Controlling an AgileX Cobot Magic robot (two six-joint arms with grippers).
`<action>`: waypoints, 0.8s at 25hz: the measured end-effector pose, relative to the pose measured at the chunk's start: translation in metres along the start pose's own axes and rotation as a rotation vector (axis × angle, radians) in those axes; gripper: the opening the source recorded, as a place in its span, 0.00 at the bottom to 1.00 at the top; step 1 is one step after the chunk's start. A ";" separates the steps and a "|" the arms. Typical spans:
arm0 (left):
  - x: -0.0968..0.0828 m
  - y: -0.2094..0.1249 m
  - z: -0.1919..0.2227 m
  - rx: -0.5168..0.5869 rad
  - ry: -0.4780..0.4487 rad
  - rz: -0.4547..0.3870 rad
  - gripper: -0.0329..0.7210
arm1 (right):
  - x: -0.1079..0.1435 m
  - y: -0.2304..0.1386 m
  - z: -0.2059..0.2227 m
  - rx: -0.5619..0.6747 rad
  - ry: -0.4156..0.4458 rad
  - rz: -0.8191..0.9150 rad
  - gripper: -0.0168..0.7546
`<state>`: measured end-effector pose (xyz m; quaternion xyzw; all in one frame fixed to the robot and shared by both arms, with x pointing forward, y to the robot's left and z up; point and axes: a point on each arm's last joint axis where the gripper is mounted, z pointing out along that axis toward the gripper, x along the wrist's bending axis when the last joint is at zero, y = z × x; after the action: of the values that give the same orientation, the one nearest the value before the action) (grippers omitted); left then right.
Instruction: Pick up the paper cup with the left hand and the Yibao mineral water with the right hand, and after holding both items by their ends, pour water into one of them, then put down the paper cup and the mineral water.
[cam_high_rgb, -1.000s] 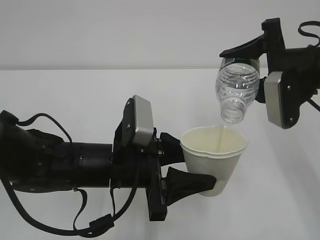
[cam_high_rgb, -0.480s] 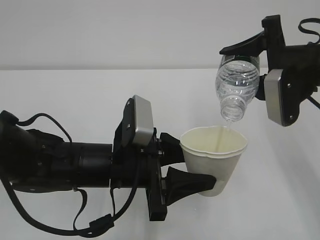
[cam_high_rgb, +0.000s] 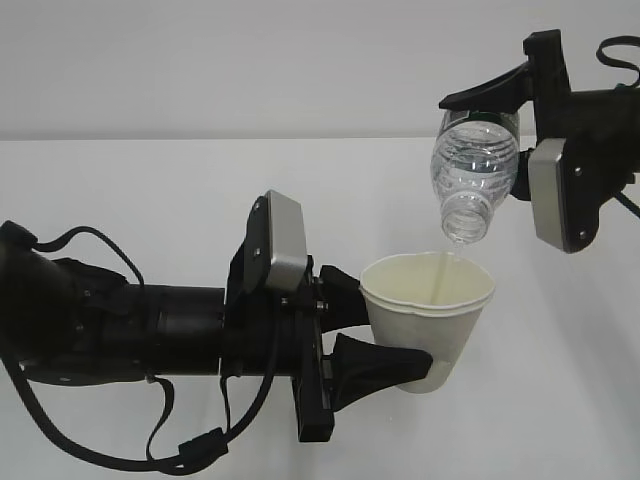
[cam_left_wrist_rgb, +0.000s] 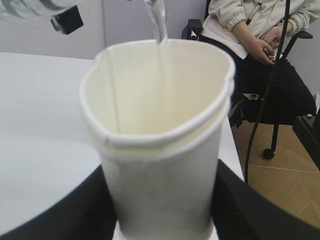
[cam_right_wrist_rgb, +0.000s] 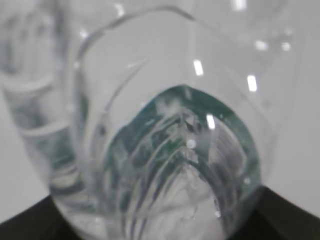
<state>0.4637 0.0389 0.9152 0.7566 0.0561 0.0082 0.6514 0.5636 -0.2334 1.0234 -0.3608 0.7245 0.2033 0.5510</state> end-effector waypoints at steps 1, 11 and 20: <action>0.000 0.000 0.000 0.000 0.000 0.000 0.58 | 0.000 0.000 0.000 0.000 0.000 0.000 0.66; 0.000 0.000 0.000 0.000 0.000 0.000 0.58 | 0.000 0.000 0.000 0.000 0.000 0.000 0.66; 0.000 0.000 0.000 0.000 0.000 0.000 0.58 | 0.000 0.000 0.000 -0.002 -0.001 0.000 0.66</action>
<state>0.4637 0.0389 0.9152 0.7566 0.0561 0.0082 0.6514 0.5635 -0.2333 1.0235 -0.3611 0.7240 0.2041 0.5511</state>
